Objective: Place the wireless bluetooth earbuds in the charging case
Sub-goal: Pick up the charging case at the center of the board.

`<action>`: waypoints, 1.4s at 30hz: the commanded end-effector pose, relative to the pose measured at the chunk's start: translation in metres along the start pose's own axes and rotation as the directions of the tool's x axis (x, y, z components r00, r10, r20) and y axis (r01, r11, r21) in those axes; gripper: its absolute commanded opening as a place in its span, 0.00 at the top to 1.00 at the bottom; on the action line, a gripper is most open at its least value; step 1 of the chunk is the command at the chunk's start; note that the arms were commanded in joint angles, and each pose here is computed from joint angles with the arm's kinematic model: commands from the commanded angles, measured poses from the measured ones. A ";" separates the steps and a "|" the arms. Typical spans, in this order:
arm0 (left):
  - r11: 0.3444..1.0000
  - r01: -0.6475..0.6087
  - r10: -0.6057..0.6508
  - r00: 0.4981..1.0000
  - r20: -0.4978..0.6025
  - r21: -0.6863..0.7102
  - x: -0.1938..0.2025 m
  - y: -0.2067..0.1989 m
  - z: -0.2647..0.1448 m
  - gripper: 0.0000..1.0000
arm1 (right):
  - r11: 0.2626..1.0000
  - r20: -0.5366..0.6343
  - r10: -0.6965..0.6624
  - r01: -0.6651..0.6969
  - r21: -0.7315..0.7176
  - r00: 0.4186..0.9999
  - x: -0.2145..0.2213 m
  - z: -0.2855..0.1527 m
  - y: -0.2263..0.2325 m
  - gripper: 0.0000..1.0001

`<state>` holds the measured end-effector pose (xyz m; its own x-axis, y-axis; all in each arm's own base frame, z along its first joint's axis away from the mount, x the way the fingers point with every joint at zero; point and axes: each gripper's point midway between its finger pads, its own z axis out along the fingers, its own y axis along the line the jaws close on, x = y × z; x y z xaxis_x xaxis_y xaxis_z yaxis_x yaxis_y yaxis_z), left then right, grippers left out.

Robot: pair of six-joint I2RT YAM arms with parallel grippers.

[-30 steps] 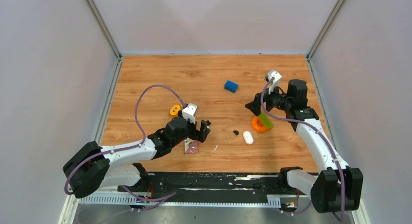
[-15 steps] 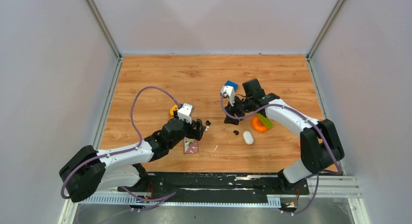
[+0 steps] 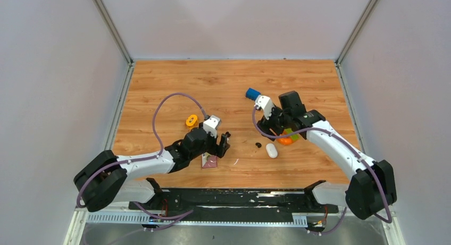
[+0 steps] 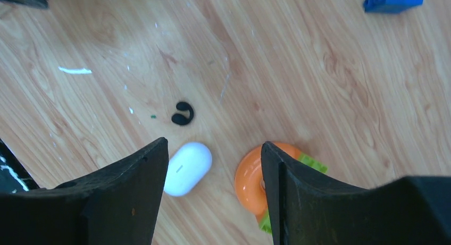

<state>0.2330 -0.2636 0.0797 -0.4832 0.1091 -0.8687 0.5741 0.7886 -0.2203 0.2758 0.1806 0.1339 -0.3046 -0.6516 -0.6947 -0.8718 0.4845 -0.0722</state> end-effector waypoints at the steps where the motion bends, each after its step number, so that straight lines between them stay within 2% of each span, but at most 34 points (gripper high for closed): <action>1: 0.998 0.014 -0.016 0.999 0.037 0.054 -0.018 -0.014 0.002 0.12 | 0.998 -0.138 -0.013 0.022 0.064 0.990 0.042 -0.012 -0.001 0.37; 6: 1.000 0.004 -0.005 0.999 0.039 0.028 -0.013 -0.008 0.006 0.12 | 0.991 -0.204 -0.066 0.088 0.097 0.977 0.072 -0.017 0.000 0.41; 11: 0.998 0.013 -0.014 1.000 0.024 0.054 -0.010 -0.013 0.011 0.13 | 0.999 -0.248 -0.030 0.039 0.030 0.968 0.087 -0.010 0.014 0.43; 15: 0.998 0.013 -0.015 1.000 0.025 0.057 -0.010 -0.013 0.011 0.13 | 1.000 -0.228 0.018 -0.015 0.013 0.973 0.084 -0.002 0.018 0.38; 18: 0.998 0.018 -0.021 0.999 0.037 0.064 -0.011 -0.014 0.011 0.14 | 0.999 -0.219 0.033 -0.033 0.001 0.975 0.083 0.007 0.021 0.30; 29: 0.998 0.024 -0.028 0.998 0.050 0.065 -0.011 -0.014 0.013 0.14 | 0.999 -0.345 0.021 -0.037 -0.039 0.938 0.109 0.032 0.034 0.27; 34: 0.997 0.025 -0.028 0.999 0.042 0.069 -0.009 -0.015 0.014 0.14 | 1.000 -0.369 0.009 -0.002 0.019 0.930 0.115 0.032 0.023 0.35; 42: 0.993 0.024 -0.029 0.998 0.046 0.119 -0.010 -0.024 0.014 0.14 | 1.000 -0.407 0.010 -0.014 -0.007 0.914 0.123 0.037 0.026 0.50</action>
<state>0.2317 -0.2788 0.0705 -0.4977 0.1043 -0.8610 0.6048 0.7533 -0.2583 0.2229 0.1326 0.0231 -0.4474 -0.8242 -0.3471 -0.8710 0.4897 -0.0401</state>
